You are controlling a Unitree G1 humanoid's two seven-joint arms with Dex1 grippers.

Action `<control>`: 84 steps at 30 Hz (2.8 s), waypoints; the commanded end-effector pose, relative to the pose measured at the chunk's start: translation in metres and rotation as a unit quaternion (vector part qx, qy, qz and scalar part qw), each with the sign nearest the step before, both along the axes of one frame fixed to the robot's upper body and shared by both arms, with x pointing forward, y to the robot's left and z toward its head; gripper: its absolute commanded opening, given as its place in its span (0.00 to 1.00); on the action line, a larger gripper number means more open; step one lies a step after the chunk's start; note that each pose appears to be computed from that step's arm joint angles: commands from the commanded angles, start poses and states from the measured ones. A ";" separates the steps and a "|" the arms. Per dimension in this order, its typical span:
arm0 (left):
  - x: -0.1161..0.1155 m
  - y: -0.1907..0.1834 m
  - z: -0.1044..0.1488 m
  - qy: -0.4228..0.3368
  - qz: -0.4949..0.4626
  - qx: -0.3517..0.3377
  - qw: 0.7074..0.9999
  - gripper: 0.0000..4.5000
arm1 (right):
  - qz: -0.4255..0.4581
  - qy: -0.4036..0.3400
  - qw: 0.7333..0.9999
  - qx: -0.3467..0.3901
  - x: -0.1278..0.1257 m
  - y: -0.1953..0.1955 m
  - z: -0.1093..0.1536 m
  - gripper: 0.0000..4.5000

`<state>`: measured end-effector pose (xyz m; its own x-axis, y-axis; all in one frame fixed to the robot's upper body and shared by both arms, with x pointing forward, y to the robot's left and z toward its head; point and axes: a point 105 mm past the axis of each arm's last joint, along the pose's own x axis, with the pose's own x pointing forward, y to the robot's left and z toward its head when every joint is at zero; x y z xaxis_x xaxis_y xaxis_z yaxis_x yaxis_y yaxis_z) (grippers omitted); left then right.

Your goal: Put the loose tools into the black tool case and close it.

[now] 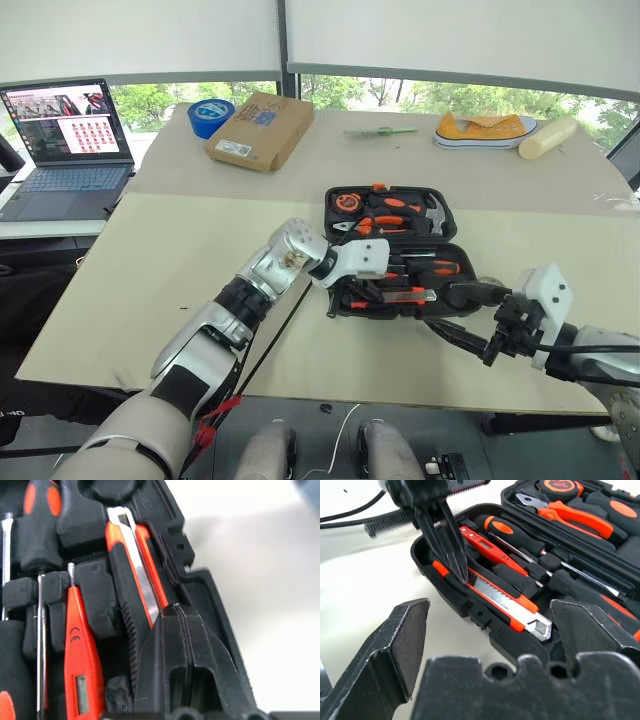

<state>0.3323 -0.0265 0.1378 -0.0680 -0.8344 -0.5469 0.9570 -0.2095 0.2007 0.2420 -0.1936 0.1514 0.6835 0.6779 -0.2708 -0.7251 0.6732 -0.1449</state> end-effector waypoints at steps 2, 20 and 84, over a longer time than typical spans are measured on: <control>0.007 -0.010 0.018 -0.047 -0.001 -0.018 0.999 0.01 | 0.003 -0.028 1.000 -0.005 0.001 0.000 0.009 1.00; 0.018 -0.018 -0.024 -0.084 0.011 0.037 0.996 0.01 | -0.007 -0.023 1.000 -0.004 -0.001 -0.001 0.005 1.00; 0.022 0.004 -0.023 -0.007 0.048 -0.034 0.998 0.01 | -0.007 -0.010 1.000 -0.015 -0.004 -0.003 0.000 1.00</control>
